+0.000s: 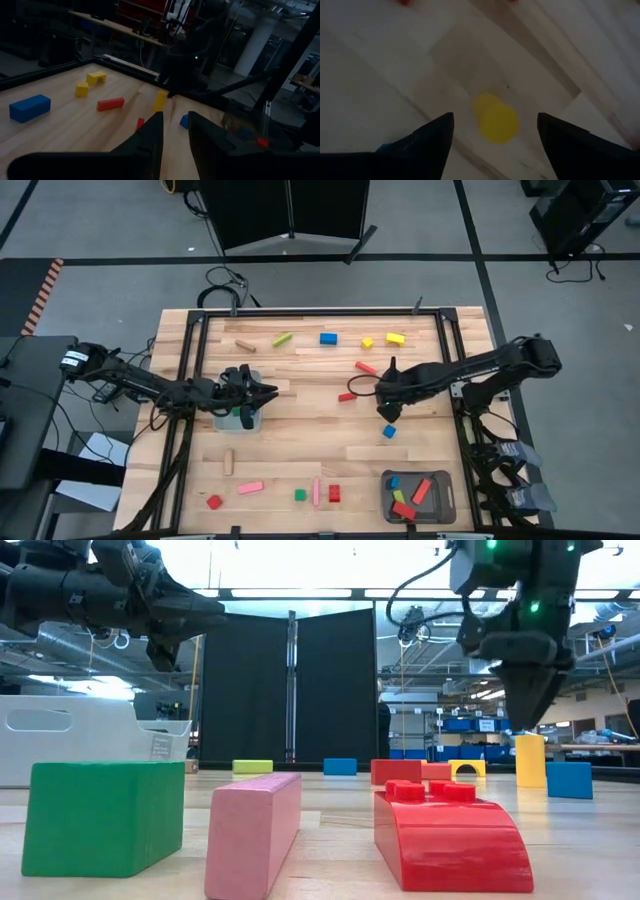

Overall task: Sort blocks by size
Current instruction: Put the bottom center right yellow block into the black bin

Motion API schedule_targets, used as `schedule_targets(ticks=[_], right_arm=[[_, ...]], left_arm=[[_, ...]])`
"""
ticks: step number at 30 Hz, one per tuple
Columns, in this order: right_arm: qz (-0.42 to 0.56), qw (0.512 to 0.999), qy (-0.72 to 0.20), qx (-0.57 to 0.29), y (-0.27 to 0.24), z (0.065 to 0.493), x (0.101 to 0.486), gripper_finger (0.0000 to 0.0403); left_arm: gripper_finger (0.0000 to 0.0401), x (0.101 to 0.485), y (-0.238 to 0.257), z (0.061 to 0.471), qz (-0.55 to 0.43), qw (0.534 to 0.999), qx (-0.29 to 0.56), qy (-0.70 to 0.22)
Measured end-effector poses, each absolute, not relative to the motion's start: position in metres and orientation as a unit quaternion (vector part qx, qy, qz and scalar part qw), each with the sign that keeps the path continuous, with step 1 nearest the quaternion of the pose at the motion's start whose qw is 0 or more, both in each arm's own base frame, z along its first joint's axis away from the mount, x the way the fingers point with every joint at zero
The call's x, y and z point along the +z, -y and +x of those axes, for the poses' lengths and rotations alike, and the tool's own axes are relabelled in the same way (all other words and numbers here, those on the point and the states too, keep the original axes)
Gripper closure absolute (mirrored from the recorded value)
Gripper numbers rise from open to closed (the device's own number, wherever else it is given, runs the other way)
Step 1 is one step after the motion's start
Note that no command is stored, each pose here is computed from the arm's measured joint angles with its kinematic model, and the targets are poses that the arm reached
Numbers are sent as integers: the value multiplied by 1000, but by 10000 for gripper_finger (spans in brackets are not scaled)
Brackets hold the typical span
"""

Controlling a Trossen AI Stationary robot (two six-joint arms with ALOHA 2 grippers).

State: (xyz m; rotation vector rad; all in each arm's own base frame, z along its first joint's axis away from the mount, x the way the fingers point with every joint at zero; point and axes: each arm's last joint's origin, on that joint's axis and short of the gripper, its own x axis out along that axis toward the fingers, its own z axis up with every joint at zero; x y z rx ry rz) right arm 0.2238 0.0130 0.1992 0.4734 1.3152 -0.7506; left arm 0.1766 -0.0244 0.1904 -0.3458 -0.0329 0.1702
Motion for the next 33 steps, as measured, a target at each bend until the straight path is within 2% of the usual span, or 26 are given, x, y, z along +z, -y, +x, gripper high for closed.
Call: schedule_targets(ticks=[6, 22, 28, 33], right_arm=[[199, 686, -606, -349, -5, 229, 189, 94], [213, 668, -637, -321, -1, 226, 167, 111], [219, 689, -618, -308, -1, 228, 158, 133], [220, 684, -625, -305, -1, 225, 155, 165]], left_arm=[[304, 190, 24, 177, -172, 981, 83, 16], [304, 189, 25, 177, -170, 982, 84, 11], [304, 189, 25, 177, -170, 982, 84, 11], [304, 189, 25, 177, -170, 982, 84, 11]])
